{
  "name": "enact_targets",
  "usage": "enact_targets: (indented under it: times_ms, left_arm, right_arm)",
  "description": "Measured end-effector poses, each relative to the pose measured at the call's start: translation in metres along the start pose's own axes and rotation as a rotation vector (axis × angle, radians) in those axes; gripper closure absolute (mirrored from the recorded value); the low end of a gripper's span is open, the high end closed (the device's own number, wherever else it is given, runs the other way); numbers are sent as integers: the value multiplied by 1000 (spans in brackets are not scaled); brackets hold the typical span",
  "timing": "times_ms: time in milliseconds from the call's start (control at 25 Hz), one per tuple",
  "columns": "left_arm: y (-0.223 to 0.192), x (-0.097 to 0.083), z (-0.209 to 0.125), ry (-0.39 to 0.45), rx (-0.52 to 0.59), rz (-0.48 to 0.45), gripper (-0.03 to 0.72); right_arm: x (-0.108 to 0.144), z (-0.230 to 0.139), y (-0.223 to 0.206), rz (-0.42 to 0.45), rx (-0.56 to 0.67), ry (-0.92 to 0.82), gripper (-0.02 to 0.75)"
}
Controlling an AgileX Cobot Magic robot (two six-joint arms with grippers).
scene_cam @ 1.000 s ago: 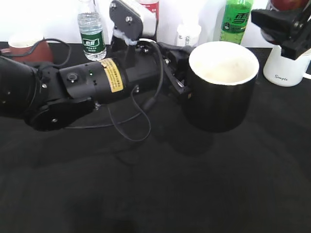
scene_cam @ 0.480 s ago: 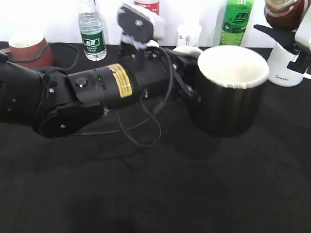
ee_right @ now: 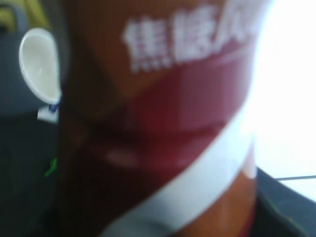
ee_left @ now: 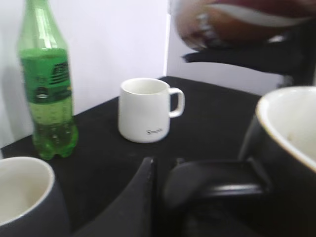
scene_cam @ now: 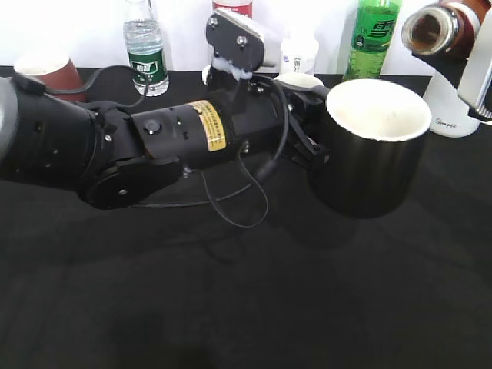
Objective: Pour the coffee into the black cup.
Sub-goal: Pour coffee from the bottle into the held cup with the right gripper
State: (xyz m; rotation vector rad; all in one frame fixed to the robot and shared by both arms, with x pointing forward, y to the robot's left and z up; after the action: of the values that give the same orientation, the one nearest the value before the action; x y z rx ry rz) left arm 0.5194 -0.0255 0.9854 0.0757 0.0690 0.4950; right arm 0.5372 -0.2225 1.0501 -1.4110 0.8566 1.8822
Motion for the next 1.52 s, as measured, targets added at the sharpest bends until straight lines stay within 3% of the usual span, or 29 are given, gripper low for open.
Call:
enact_targets:
  times_ms: [360,1520]
  left_arm:
    - [0,-1,1,-4,-5,-6,634]
    - [0,-1,0,-9,-4,-11,634]
  right_arm:
    - [0,-1,0,3,4,121,206]
    - [-2,-1,0,-18,8,183,206]
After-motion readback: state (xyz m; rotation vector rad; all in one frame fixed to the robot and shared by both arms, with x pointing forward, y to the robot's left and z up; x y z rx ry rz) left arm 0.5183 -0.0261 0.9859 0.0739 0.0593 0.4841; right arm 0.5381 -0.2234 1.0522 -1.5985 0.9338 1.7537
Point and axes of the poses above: a point on each arm's last joint axis where the gripper is mounted, y pointing back along that axis away from the gripper, x along the wrist's bending axis when the last joint is at zero, z = x × y, the point moved 3 cm from there along -y, pointing out along that axis toward the gripper, and after that the axes turned 2 degrees about y, right-handed, at the moved point
